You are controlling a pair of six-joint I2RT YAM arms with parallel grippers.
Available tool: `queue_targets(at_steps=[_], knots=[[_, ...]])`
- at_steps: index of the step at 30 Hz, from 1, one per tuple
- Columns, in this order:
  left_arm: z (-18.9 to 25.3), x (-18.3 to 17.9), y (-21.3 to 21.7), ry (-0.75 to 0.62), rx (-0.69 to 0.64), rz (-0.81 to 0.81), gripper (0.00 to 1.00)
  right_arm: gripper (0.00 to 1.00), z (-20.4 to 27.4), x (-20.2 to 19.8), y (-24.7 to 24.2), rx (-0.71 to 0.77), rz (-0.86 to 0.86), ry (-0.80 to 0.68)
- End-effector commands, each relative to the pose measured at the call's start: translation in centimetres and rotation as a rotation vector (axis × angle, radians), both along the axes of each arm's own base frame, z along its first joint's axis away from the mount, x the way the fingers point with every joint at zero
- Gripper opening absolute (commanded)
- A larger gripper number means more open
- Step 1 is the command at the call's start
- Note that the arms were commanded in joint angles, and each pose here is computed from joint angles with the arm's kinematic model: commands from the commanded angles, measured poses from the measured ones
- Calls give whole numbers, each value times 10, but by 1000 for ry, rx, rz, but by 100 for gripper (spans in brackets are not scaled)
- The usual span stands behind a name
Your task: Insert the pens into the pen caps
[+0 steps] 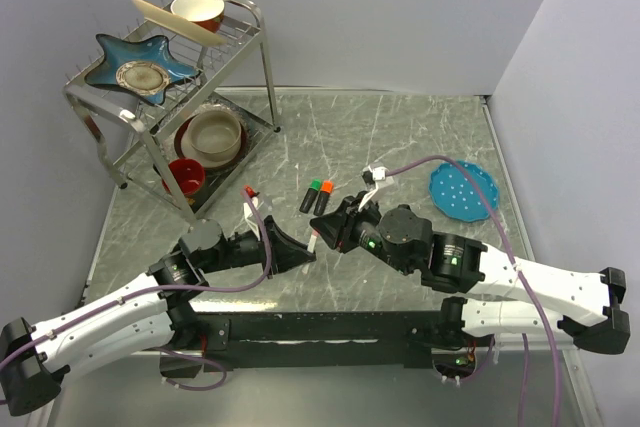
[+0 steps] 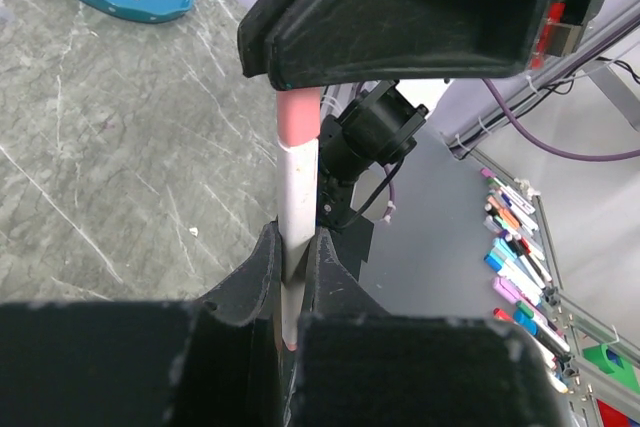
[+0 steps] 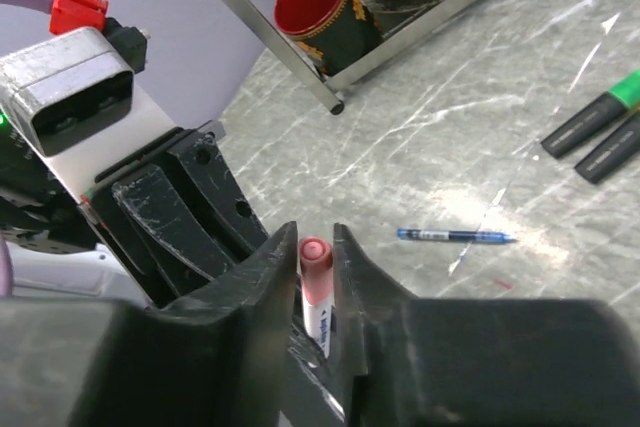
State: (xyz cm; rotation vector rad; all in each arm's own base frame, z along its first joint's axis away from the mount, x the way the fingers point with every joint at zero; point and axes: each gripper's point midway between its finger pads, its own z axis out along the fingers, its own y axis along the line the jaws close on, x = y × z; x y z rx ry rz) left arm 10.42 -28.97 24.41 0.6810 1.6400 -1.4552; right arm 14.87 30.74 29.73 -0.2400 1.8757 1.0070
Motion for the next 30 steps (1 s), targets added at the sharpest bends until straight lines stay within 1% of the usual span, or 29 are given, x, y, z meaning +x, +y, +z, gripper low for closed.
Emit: queue_targets(at_steps=[1,2,3,5,6,7,9,13,18,20,21,24,27,28,29,30], knots=[[12,1,-1,-41,-21,-4,1,8,7,-4,5,67,22,-7],[16,5,-2,-40,-23,13,1,3,2,-10,9,64,58,7],[16,10,-2,-46,-14,33,1,0,-12,-13,12,42,73,25],[23,19,-7,-53,-15,57,1,0,-30,-22,15,30,106,61],[27,20,-10,-68,-17,55,1,0,-53,-24,12,-12,101,87],[24,23,-14,-66,-2,49,1,0,-63,-24,10,-30,92,103],[34,32,-17,-82,-7,84,1,0,-80,-27,3,-41,74,137],[28,44,-25,-75,-4,110,1,0,-85,-32,-5,2,79,146],[40,52,-31,-91,-43,122,1,0,-106,-44,-8,1,125,186],[43,55,-34,-92,-51,123,1,0,-114,-54,-4,29,171,225],[48,55,-35,-98,-69,116,1,0,-114,-57,-2,75,189,226],[47,55,-40,-86,-75,94,1,0,-118,-71,2,120,262,251],[44,57,-35,-75,-83,117,1,0,-126,-84,-1,97,334,256],[55,56,-30,-98,-136,124,1,0,-128,-85,-3,86,339,260],[46,60,-25,-81,-133,140,1,0,-130,-87,-4,79,349,261],[46,61,-23,-75,-141,145,1,0,-129,-89,-6,84,357,258]])
